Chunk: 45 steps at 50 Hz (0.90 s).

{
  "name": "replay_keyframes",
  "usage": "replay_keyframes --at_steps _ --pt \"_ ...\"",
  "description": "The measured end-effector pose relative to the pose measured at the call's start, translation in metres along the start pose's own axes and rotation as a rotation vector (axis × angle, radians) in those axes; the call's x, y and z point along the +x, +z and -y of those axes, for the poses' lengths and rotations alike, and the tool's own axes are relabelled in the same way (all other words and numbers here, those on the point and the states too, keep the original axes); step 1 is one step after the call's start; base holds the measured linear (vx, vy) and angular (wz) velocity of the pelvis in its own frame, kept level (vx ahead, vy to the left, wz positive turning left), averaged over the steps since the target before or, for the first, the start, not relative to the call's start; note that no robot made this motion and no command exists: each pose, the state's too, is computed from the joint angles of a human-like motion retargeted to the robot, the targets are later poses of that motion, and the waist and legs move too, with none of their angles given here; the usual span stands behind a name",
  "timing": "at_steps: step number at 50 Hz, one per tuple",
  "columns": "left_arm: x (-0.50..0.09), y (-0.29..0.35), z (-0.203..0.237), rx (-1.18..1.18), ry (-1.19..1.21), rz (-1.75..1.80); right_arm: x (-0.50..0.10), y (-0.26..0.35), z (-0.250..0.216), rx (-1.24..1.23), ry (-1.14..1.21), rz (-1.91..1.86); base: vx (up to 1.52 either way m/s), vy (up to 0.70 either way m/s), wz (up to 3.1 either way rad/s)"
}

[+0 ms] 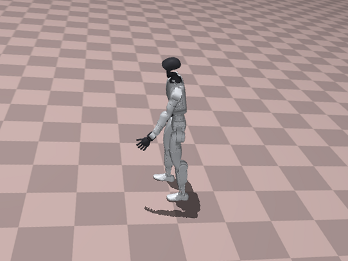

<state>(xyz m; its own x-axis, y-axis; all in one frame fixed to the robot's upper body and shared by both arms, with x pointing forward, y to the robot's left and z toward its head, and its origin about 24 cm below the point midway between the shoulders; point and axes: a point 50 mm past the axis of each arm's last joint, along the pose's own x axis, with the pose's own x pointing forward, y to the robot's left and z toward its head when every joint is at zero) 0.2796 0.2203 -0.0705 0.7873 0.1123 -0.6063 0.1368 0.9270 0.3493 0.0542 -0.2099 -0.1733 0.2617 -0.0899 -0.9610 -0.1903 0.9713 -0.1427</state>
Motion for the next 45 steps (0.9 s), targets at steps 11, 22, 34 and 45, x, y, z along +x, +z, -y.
replay_keyframes --at_steps 11,22,34,45 --pt "-0.01 0.189 0.017 -0.024 0.012 0.61 -0.01 -0.039 0.029 -0.033 -0.025 -0.174 0.46 -0.09 1.05" --pt "-0.016 -0.017 0.047 -0.091 -0.131 0.115 -0.006 0.113 0.072 0.043 -0.265 0.219 0.5 -0.16 -0.35" --pt "-0.155 -0.238 -0.033 -0.261 0.296 -0.561 -0.121 0.351 0.061 0.18 -0.383 1.099 0.25 -0.43 3.96" --pt "-0.156 -0.236 -0.073 -0.247 0.439 -0.646 -0.08 0.274 0.044 0.557 -0.267 1.078 0.5 0.05 -4.87"
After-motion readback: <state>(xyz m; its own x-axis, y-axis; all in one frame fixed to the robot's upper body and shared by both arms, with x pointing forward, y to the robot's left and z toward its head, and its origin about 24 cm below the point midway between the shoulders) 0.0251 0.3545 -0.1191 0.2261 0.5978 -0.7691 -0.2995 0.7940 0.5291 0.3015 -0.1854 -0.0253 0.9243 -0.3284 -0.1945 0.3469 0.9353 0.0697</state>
